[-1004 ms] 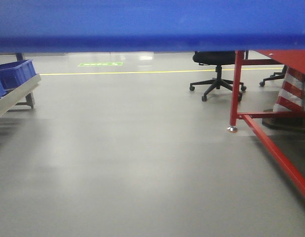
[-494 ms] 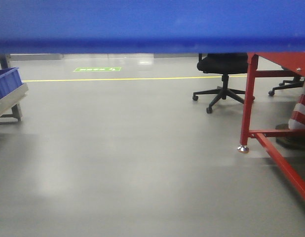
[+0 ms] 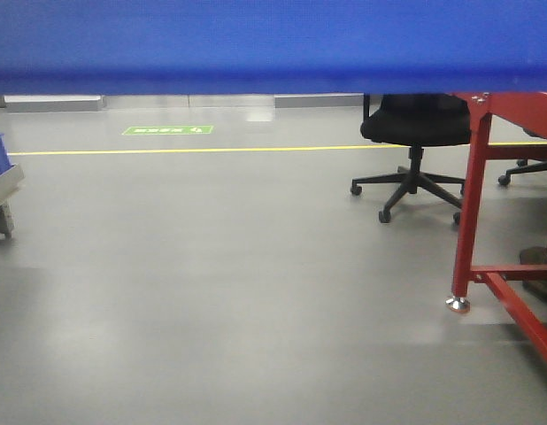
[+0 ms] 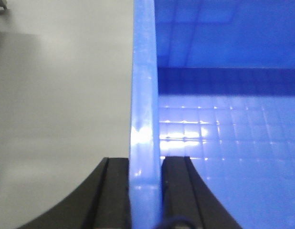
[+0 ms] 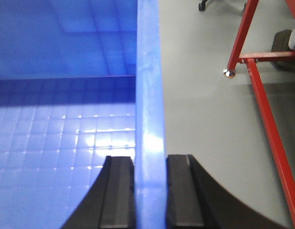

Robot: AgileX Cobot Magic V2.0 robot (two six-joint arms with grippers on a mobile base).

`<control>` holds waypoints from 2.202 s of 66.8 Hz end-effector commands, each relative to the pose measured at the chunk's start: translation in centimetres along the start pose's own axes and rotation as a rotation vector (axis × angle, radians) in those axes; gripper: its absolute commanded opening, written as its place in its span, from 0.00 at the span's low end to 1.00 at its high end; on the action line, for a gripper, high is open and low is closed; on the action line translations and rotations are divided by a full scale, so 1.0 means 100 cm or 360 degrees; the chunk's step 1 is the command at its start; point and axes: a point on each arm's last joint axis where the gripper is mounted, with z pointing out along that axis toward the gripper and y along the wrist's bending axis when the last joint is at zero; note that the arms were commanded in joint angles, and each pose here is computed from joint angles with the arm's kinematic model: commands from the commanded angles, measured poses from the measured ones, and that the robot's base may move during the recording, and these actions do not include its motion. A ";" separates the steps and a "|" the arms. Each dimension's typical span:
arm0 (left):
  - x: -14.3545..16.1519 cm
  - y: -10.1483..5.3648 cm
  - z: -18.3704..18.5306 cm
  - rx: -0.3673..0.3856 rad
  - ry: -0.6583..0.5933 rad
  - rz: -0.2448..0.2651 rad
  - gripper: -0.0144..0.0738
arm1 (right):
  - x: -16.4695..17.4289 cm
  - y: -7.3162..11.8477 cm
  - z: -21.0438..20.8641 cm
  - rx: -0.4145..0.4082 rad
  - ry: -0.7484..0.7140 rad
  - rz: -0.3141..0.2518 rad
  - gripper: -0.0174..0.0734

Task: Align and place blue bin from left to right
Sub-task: 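Carry the blue bin across the floor past the red table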

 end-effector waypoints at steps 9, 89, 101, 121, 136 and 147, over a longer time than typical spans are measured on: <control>-0.009 -0.002 -0.007 0.0082 -0.0147 -0.0004 0.04 | -0.009 0.001 -0.009 -0.0077 -0.0149 -0.0013 0.11; -0.009 -0.003 -0.006 0.0081 -0.0144 -0.0002 0.04 | -0.009 0.001 -0.009 -0.0078 -0.0150 -0.0013 0.11; -0.009 -0.003 -0.006 0.0084 -0.0147 -0.0002 0.04 | -0.009 0.001 -0.009 -0.0078 -0.0150 -0.0013 0.11; -0.009 -0.003 -0.006 0.0084 -0.0147 -0.0002 0.04 | -0.009 0.001 -0.009 -0.0078 -0.0150 -0.0013 0.11; -0.009 -0.003 -0.006 0.0084 -0.0147 -0.0002 0.04 | -0.009 0.001 -0.009 -0.0078 -0.0150 -0.0013 0.11; -0.009 -0.003 -0.006 0.0084 -0.0147 -0.0002 0.04 | -0.009 0.001 -0.009 -0.0078 -0.0150 -0.0013 0.11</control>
